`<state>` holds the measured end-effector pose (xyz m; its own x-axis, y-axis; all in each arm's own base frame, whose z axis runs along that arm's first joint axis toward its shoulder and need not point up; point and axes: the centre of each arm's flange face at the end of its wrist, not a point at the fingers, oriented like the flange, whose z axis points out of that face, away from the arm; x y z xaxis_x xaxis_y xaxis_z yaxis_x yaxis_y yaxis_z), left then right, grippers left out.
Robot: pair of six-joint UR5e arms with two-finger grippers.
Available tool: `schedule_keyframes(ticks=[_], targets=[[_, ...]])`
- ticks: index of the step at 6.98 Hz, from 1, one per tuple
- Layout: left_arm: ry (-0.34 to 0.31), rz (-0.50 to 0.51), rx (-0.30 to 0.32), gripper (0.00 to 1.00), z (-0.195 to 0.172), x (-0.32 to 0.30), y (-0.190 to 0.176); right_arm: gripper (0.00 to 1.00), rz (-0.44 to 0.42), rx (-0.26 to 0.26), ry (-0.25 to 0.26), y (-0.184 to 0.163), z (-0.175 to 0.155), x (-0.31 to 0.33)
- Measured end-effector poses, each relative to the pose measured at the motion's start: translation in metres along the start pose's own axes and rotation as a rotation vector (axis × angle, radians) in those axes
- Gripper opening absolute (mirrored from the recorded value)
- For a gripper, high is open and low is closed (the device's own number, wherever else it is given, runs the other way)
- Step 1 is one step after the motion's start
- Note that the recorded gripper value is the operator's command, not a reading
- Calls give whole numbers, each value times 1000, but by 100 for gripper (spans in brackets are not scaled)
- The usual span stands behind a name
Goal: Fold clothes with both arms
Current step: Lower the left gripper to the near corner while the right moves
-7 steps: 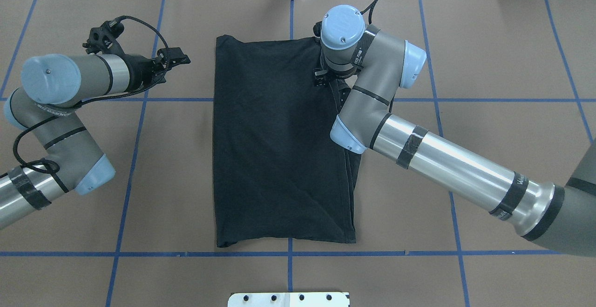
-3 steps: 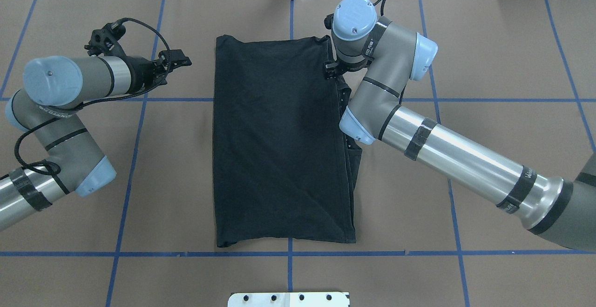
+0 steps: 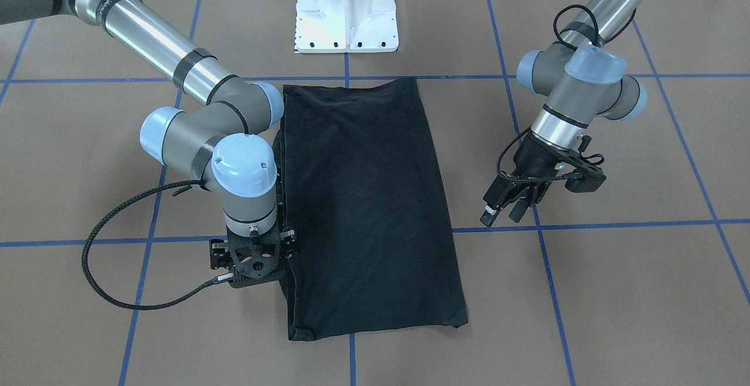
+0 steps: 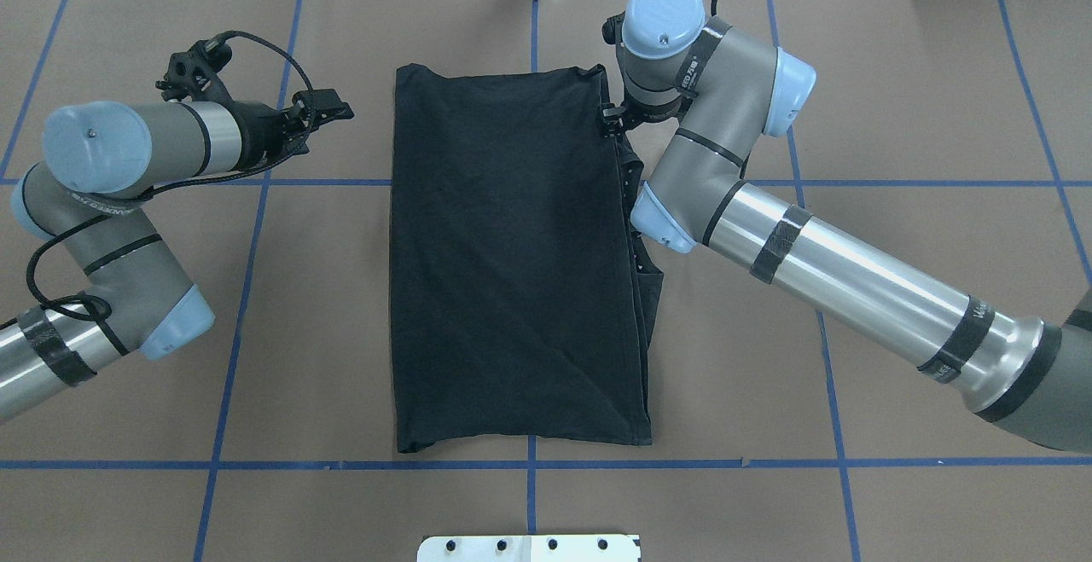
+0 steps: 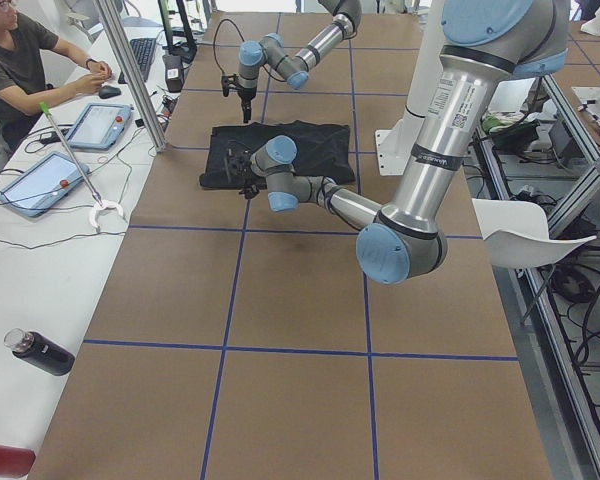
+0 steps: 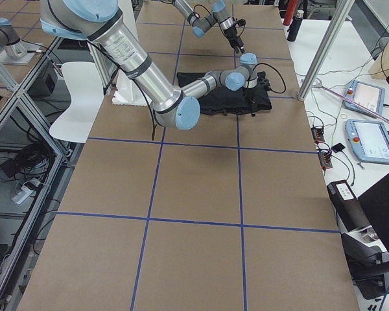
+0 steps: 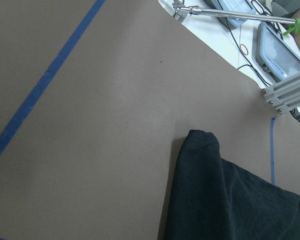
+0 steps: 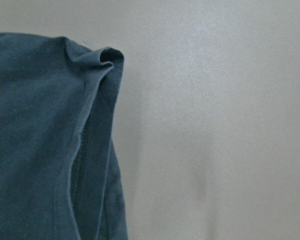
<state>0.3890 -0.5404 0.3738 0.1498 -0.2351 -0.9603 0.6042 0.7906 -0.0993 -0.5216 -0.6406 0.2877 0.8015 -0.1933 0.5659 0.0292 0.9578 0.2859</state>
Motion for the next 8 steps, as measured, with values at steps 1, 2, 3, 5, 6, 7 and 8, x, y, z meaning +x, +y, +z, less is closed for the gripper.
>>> schedule_keyframes(ticks=[1, 2, 3, 5, 6, 7, 8], targets=[[25, -15, -17, 100, -5, 11, 11, 100, 6, -15, -57, 0, -17, 1], [58, -29, -55, 100, -14, 26, 31, 100, 15, -27, -113, 10, -32, 10], [91, -61, -106, 100, -27, 40, 53, 100, 38, -36, -167, 28, -48, 26], [134, -141, -205, 100, -61, 52, 99, 100, 120, -59, -269, 80, -84, 58], [128, -168, -241, 100, -72, 45, 119, 100, 169, -70, -305, 103, -100, 66], [109, -198, -266, 99, -76, 34, 141, 100, 213, -86, -330, 123, -110, 68], [87, -225, -279, 99, -75, 22, 170, 100, 252, -105, -345, 143, -114, 68]])
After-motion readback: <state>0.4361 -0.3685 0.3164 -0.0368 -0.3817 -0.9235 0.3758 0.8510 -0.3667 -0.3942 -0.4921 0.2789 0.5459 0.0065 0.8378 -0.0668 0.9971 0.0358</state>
